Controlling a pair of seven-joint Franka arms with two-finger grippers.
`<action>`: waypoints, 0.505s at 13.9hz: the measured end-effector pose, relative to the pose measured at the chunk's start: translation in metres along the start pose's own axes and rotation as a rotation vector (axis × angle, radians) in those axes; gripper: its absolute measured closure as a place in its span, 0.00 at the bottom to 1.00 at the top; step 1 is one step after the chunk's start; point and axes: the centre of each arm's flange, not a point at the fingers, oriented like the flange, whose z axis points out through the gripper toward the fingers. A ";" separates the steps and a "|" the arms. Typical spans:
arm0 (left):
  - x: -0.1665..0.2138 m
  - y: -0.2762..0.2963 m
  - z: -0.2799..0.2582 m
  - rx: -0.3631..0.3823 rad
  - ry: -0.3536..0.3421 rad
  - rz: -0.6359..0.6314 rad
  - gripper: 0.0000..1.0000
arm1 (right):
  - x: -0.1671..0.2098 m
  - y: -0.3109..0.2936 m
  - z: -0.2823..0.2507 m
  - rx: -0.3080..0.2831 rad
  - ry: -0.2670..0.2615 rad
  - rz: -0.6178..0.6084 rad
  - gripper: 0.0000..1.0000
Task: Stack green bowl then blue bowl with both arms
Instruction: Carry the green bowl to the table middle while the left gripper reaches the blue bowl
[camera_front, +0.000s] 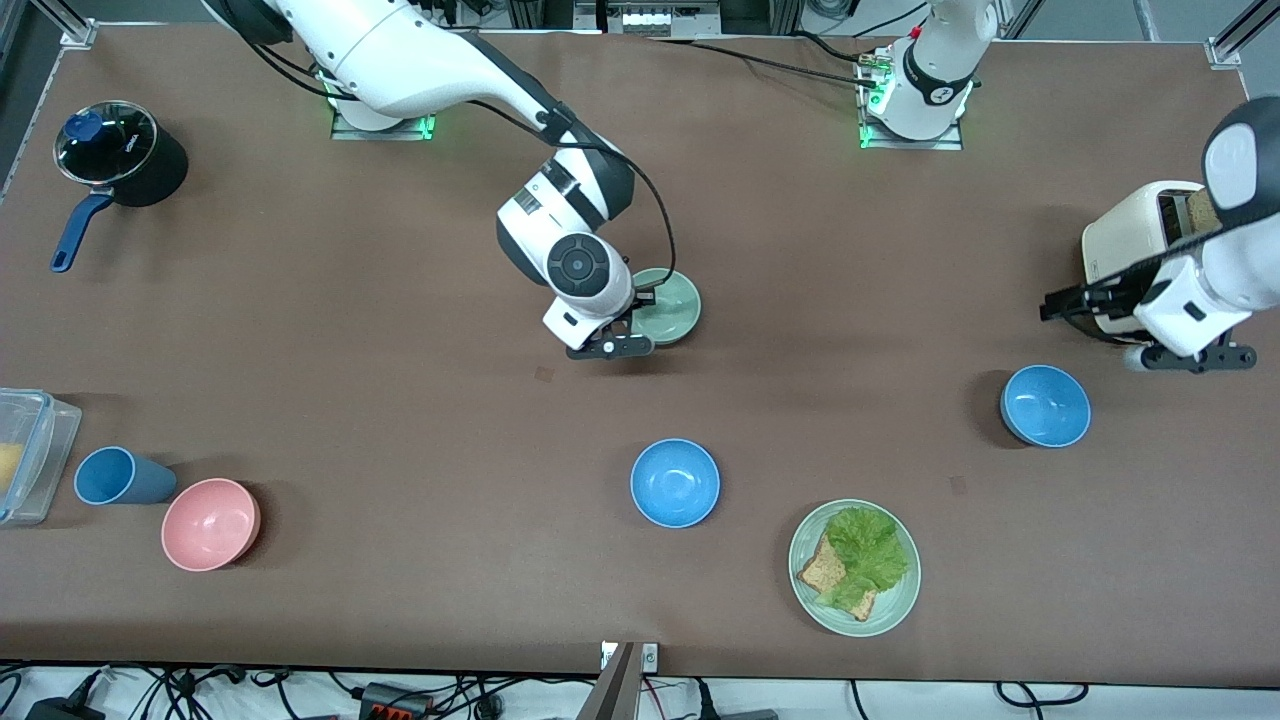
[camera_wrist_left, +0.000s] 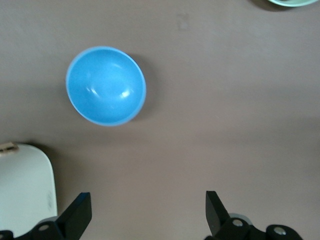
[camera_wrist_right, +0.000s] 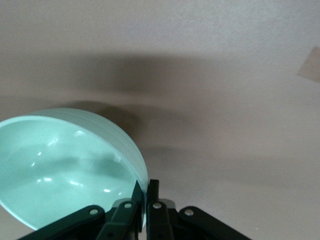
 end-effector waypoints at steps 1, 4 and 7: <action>0.008 -0.012 0.012 0.003 0.013 0.008 0.00 | 0.000 0.000 0.003 0.001 -0.005 0.006 0.96; 0.030 -0.059 0.056 -0.001 0.046 0.030 0.00 | 0.003 0.001 0.010 0.003 -0.013 0.108 0.78; 0.051 -0.091 0.098 -0.006 0.050 0.023 0.00 | 0.005 -0.011 -0.023 0.027 0.008 0.164 0.49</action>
